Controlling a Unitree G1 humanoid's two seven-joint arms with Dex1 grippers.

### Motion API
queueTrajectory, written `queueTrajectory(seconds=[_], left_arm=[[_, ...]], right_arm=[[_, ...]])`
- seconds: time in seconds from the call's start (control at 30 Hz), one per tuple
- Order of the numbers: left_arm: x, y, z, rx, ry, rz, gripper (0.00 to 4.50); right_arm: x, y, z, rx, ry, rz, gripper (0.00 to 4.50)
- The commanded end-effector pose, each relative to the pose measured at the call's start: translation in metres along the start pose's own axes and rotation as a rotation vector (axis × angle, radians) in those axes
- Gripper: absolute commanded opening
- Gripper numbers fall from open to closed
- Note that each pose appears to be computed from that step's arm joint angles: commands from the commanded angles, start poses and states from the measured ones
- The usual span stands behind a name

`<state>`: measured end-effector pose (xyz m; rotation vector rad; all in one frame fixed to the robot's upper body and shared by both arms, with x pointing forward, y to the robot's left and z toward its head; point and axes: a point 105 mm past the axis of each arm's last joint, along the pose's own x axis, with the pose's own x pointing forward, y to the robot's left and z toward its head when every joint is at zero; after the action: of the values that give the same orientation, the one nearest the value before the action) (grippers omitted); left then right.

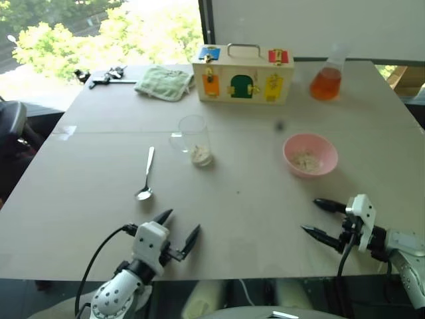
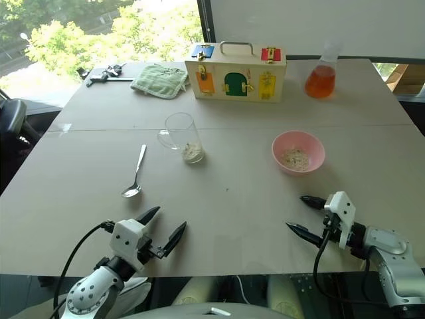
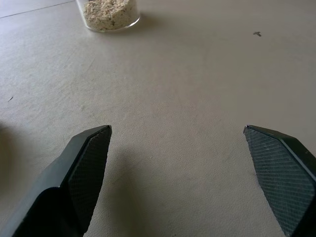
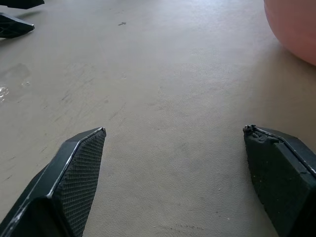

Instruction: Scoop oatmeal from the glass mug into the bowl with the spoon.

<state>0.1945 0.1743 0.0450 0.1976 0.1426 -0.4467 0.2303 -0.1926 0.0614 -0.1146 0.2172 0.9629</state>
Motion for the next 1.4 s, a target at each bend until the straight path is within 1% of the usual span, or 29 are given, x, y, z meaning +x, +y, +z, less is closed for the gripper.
queueTrajectory(seconds=[0.03,0.3,0.37,0.5,0.6,0.67,0.8,0.93,1.07,1.17,1.23,1.3,1.4], left_arm=[[-0.005,-0.008,-0.018,-0.021,0.076,-0.016,4.48],[-0.005,-0.007,-0.017,-0.026,0.073,-0.012,4.48],[-0.005,-0.005,-0.016,-0.054,0.070,0.005,4.48],[-0.004,-0.007,-0.010,-0.124,0.057,0.004,4.48],[-0.004,-0.006,-0.004,-0.133,0.050,0.006,4.48],[-0.003,-0.001,0.004,-0.099,0.039,0.019,4.48],[0.003,0.018,0.030,-0.079,-0.028,0.096,4.48],[0.009,0.047,0.053,-0.053,-0.069,0.236,4.48],[0.016,0.079,0.065,-0.094,-0.077,0.375,4.48],[0.019,0.112,0.055,-0.105,0.030,0.497,4.48],[0.021,0.122,0.049,-0.133,0.089,0.530,4.48],[0.026,0.125,0.042,-0.164,0.142,0.515,4.48],[0.036,0.122,0.036,-0.193,0.175,0.465,4.48]], right_arm=[[0.001,0.003,-0.001,-0.004,0.010,0.025,4.50],[0.001,0.002,-0.001,-0.008,0.007,0.019,4.50],[0.000,0.002,0.001,-0.012,0.000,0.019,4.50],[0.004,0.004,0.010,-0.023,-0.027,0.035,4.50],[0.007,0.007,0.017,-0.034,-0.041,0.059,4.50],[0.010,0.009,0.025,-0.050,-0.060,0.080,4.50],[0.017,0.023,0.050,-0.052,-0.123,0.161,4.50],[0.024,0.038,0.073,-0.043,-0.170,0.238,4.50],[0.033,0.047,0.095,-0.097,-0.188,0.291,4.50],[0.038,0.054,0.110,-0.131,-0.216,0.322,4.50],[0.039,0.058,0.112,-0.141,-0.212,0.332,4.50],[0.038,0.060,0.111,-0.152,-0.199,0.337,4.50],[0.036,0.063,0.105,-0.178,-0.162,0.347,4.50]])
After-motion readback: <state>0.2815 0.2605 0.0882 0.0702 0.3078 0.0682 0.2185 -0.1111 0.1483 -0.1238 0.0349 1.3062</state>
